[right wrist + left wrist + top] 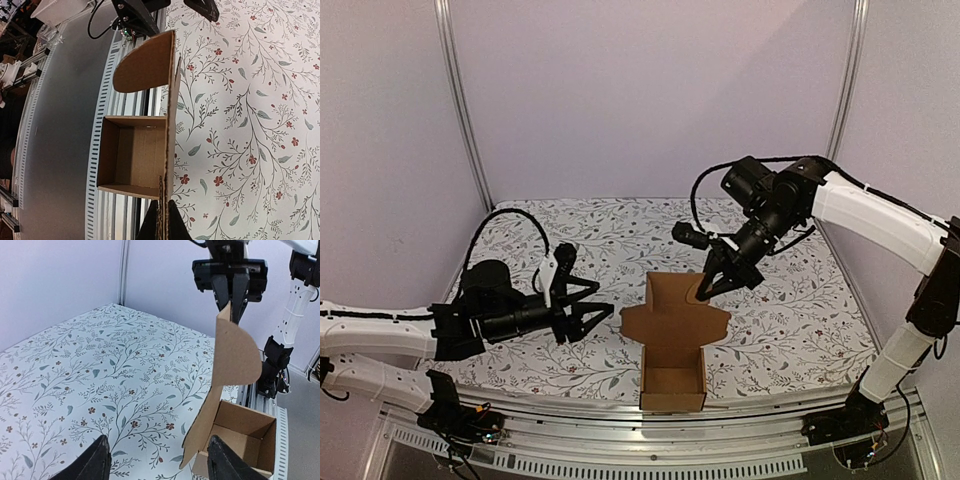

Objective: Fold the paper box

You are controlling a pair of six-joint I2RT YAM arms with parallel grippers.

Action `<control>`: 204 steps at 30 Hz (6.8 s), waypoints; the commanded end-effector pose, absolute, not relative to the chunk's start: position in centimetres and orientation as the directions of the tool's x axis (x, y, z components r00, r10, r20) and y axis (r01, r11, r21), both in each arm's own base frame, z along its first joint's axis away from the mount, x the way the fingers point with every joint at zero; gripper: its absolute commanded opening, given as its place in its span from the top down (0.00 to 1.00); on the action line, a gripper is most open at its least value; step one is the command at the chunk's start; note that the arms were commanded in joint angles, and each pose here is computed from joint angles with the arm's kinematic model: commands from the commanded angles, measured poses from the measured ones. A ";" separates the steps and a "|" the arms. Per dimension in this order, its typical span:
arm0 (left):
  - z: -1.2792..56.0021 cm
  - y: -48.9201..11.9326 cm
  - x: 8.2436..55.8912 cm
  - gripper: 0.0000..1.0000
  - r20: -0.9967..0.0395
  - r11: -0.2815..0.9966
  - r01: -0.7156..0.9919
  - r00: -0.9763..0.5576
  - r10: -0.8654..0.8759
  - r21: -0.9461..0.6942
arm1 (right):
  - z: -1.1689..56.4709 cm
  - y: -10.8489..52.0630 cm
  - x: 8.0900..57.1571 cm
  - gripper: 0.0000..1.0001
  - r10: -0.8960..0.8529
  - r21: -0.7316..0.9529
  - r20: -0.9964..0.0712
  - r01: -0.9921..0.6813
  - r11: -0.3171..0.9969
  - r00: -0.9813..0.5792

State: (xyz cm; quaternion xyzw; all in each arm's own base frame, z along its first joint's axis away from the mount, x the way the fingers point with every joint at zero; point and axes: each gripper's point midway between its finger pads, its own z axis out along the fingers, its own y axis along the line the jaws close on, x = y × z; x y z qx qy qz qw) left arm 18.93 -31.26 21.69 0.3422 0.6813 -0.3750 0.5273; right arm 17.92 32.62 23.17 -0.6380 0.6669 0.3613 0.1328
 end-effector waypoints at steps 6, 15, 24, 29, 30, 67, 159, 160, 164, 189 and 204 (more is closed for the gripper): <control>19.2 -33.5 19.5 0.32 -0.968 0.450 0.874 -0.239 0.071 -0.183 | 26.6 32.7 17.2 1.00 -0.698 0.323 -0.695 -0.942 -0.088 -0.173; 19.4 -37.3 18.7 0.71 -0.959 0.317 0.918 -0.274 0.076 -0.237 | 26.5 32.9 18.5 1.00 -0.693 0.286 -0.694 -0.958 -0.014 -0.196; 19.1 -39.1 22.3 1.00 -0.955 0.618 0.769 -0.282 0.096 -0.165 | 25.0 33.4 21.2 1.00 -0.688 0.282 -0.657 -0.947 0.153 -0.307; 17.8 -39.3 22.5 1.00 -0.951 0.653 0.753 -0.256 0.175 -0.083 | 24.4 32.4 21.1 0.76 -0.744 0.264 -0.603 -0.952 0.155 -0.288; 17.7 -39.1 22.4 1.00 -0.950 0.650 0.758 -0.244 0.193 -0.062 | 24.4 31.7 20.5 0.69 -0.770 0.257 -0.582 -0.958 0.129 -0.260; 18.8 -30.5 21.7 0.52 -0.943 0.626 0.778 -0.239 0.233 -0.042 | 25.3 32.1 19.0 1.00 -0.797 0.253 -0.598 -0.963 -0.092 -0.081; 24.6 -39.1 21.8 1.00 -0.925 0.398 0.837 -0.313 -0.214 -0.375 | 24.3 31.3 27.4 0.95 -0.444 0.361 -0.738 -0.853 0.377 -0.508; 24.4 -39.2 22.1 1.00 -0.924 0.417 0.826 -0.315 -0.215 -0.379 | 24.2 31.3 27.6 0.95 -0.445 0.348 -0.735 -0.848 0.400 -0.511; 23.8 -39.6 23.5 1.00 -0.918 0.488 0.778 -0.321 -0.233 -0.396 | 23.6 32.3 27.8 0.94 -0.437 0.363 -0.702 -0.810 0.461 -0.563; 25.7 -37.1 17.9 1.00 -0.964 0.246 0.933 -0.259 -0.051 -0.264 | 27.1 26.6 30.4 0.57 -0.319 0.403 -0.796 -0.844 0.355 -0.514; 25.8 -37.2 20.5 1.00 -0.947 0.332 0.888 -0.287 -0.142 -0.319 | 28.0 31.6 22.4 0.57 -0.373 0.506 -0.806 -0.862 -0.033 -0.459</control>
